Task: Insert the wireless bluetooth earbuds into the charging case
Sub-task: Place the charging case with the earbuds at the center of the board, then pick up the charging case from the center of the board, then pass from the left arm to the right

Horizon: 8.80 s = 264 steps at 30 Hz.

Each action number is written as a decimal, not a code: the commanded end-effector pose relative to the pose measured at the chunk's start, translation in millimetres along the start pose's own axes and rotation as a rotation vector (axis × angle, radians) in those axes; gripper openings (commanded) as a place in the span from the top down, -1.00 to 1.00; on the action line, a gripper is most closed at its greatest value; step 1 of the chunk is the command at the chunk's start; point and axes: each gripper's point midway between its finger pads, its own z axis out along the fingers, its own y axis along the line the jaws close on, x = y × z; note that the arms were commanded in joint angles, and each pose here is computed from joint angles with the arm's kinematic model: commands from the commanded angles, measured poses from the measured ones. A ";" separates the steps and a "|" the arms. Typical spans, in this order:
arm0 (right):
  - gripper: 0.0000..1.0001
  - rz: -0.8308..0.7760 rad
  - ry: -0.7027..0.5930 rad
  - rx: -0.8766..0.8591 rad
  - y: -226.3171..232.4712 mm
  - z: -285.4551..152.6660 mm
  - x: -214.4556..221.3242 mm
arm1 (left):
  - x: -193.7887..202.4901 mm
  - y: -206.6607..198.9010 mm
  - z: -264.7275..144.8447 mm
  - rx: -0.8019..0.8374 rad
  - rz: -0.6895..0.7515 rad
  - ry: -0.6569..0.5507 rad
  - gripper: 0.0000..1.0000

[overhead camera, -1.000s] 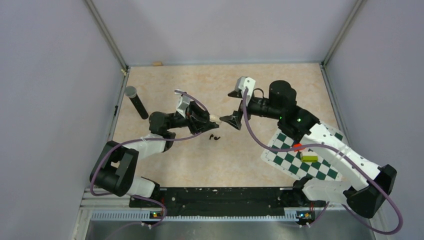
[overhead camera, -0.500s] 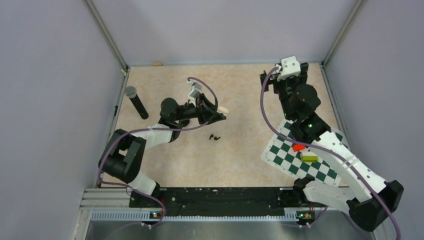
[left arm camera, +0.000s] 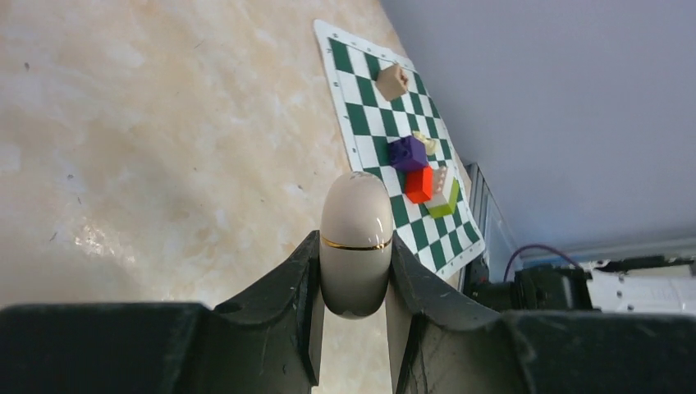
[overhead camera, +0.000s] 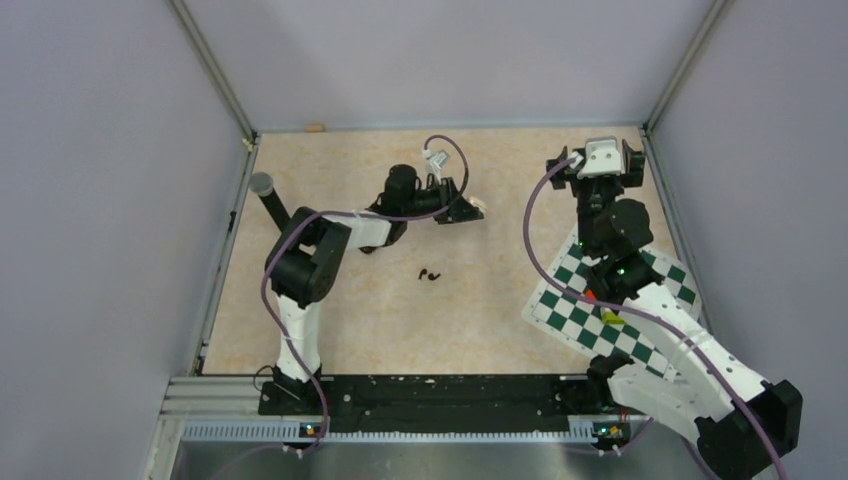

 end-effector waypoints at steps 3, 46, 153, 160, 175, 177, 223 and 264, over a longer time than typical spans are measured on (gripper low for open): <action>-0.98 0.001 -0.053 0.036 -7.1 -0.7 -5.9 | 20.0 39.4 47.1 -0.250 -0.128 0.180 1.00; -0.98 0.003 -0.080 -0.021 0.2 -8.3 -5.7 | 91.3 56.0 110.9 -0.355 -0.239 0.413 -0.51; -0.98 0.036 -0.099 -0.175 28.9 -20.8 -13.5 | 22.8 147.1 -221.9 -0.667 0.498 0.710 -0.71; -0.98 0.035 -0.094 -0.182 31.4 -19.7 -11.7 | 37.3 150.5 -224.7 -0.648 0.461 0.754 -0.54; -0.98 0.117 0.031 -0.410 81.8 -11.3 -10.8 | 33.1 143.3 -207.0 -0.586 0.454 0.668 -0.08; -0.98 0.152 0.089 -0.500 101.5 -10.3 -11.1 | 20.5 123.8 -198.5 -0.535 0.487 0.611 -0.10; -0.28 0.913 0.756 -1.477 275.2 -110.0 45.4 | 19.6 -83.8 -91.2 -0.124 0.886 0.427 -0.21; 0.82 0.952 0.846 -1.441 283.9 -114.6 42.6 | 27.3 -74.9 -87.3 -0.159 0.903 0.446 -0.59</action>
